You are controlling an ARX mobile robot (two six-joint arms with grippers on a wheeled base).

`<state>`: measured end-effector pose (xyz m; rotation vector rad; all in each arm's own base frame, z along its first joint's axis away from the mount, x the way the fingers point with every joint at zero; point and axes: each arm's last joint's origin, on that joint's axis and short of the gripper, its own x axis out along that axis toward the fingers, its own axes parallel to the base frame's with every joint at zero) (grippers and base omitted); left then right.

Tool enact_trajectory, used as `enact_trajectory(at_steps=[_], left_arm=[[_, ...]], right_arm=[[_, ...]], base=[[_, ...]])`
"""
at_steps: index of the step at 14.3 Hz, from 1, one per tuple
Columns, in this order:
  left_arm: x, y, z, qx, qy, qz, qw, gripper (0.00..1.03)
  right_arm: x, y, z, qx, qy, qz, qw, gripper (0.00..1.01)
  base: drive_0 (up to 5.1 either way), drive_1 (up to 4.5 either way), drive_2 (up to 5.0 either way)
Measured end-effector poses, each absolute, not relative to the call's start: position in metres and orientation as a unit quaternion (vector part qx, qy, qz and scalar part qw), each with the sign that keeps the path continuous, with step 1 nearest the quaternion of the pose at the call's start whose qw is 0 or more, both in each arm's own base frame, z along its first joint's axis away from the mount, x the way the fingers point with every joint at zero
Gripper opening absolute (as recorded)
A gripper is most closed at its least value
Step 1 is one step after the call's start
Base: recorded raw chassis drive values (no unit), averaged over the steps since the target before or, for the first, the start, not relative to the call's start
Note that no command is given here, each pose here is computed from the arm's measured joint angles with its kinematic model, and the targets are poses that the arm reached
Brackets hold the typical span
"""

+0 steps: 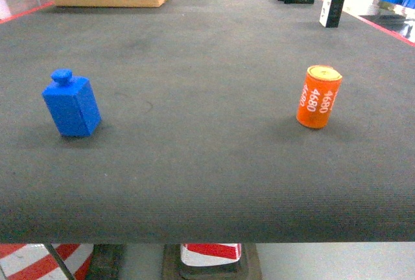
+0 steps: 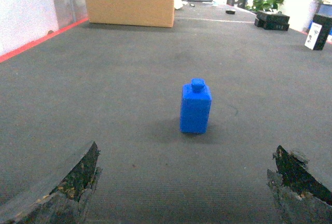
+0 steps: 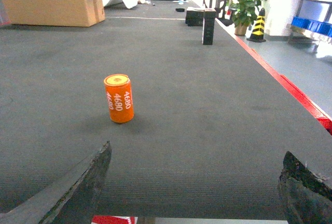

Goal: Sort blue parts and orange caps into right shelf containers

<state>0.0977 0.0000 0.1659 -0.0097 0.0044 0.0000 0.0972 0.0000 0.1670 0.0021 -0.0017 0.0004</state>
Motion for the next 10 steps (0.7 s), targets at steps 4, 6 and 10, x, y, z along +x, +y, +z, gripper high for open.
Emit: enact_trajectory(at_steps=[4,6,10], left_arm=[[0.0977,0.0000,0.1663,-0.005,0.000,0.000,1.000,0.98],[0.0977,0.0000,0.1658,-0.005,0.002,0.000,1.000,0.98],[0.0977,0.0000,0.1659,-0.005,0.002,0.000,1.000,0.98]], right_arm=[[0.0972,0.0000,0.1677,0.002,-0.004,0.000,1.000,0.98],[0.0972,0.0000,0.1674,0.002,-0.003,0.000,1.000,0.98],[0.0972,0.0000,0.1671,0.002,-0.001,0.000,1.000,0.98]], base=[[0.0,0.00,0.0],[0.0,0.00,0.0],[0.0,0.00,0.0]])
